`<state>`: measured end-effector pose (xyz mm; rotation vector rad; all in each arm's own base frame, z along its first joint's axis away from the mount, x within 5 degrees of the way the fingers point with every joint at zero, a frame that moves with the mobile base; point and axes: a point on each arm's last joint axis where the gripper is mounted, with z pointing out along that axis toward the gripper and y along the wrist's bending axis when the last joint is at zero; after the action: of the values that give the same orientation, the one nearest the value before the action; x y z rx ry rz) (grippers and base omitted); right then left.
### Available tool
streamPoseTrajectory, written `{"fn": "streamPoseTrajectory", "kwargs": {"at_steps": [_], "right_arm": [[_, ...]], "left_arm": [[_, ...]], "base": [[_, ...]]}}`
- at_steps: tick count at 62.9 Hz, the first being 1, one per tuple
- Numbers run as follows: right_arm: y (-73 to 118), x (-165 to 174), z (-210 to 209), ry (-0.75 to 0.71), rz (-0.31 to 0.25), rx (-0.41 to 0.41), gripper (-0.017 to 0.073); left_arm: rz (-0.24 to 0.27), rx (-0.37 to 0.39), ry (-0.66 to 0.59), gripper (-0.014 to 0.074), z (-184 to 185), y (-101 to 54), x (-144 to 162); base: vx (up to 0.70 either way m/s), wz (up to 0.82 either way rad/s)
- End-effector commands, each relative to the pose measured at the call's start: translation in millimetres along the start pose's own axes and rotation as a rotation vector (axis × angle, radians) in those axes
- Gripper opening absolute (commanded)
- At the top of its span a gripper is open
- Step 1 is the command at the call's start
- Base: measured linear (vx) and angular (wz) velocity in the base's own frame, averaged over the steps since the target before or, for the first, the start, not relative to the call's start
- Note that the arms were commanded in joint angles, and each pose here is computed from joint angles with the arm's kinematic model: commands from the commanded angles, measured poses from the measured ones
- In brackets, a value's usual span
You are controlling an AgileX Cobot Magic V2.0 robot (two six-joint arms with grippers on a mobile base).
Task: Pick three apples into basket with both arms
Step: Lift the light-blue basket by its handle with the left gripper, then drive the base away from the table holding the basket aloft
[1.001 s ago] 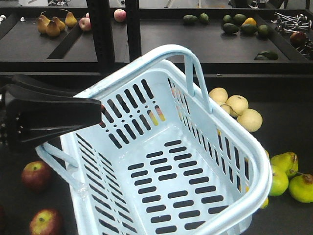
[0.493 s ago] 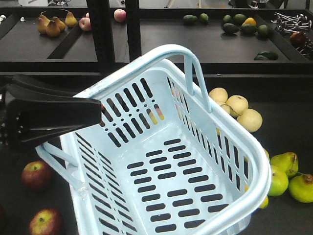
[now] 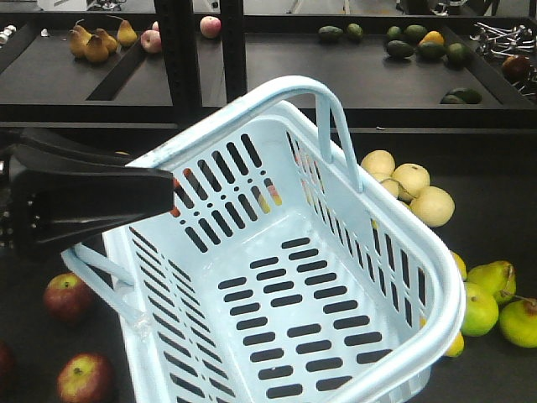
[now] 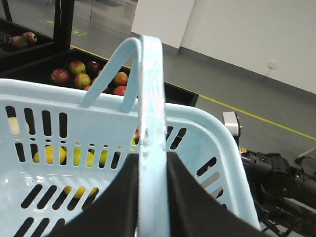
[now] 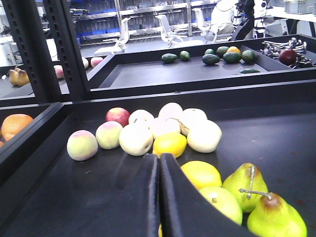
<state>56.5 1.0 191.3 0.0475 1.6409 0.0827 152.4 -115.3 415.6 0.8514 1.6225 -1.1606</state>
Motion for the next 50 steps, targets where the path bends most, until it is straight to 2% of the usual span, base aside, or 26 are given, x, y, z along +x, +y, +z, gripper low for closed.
{"fn": "streamPoseTrajectory", "kwargs": {"at_steps": [1,27,50], "right_arm": [[0.5,-3.5,-0.5,-0.077,-0.011,-0.005,-0.0007],[0.5,-3.5,-0.5,-0.077,-0.011,-0.005,-0.0007],[0.5,-3.5,-0.5,-0.077,-0.011,-0.005,-0.0007]], "left_arm": [[0.065,-0.045,0.0,-0.0008,-4.7,-4.8,-6.6],[0.065,-0.046,-0.001,-0.0008,-4.6,-4.7,-6.6],[0.065,-0.047,-0.001,-0.0008,-4.6,-4.6,-6.6]], "base": [[-0.02,0.06],[-0.06,0.15],[-0.09,0.37]]}}
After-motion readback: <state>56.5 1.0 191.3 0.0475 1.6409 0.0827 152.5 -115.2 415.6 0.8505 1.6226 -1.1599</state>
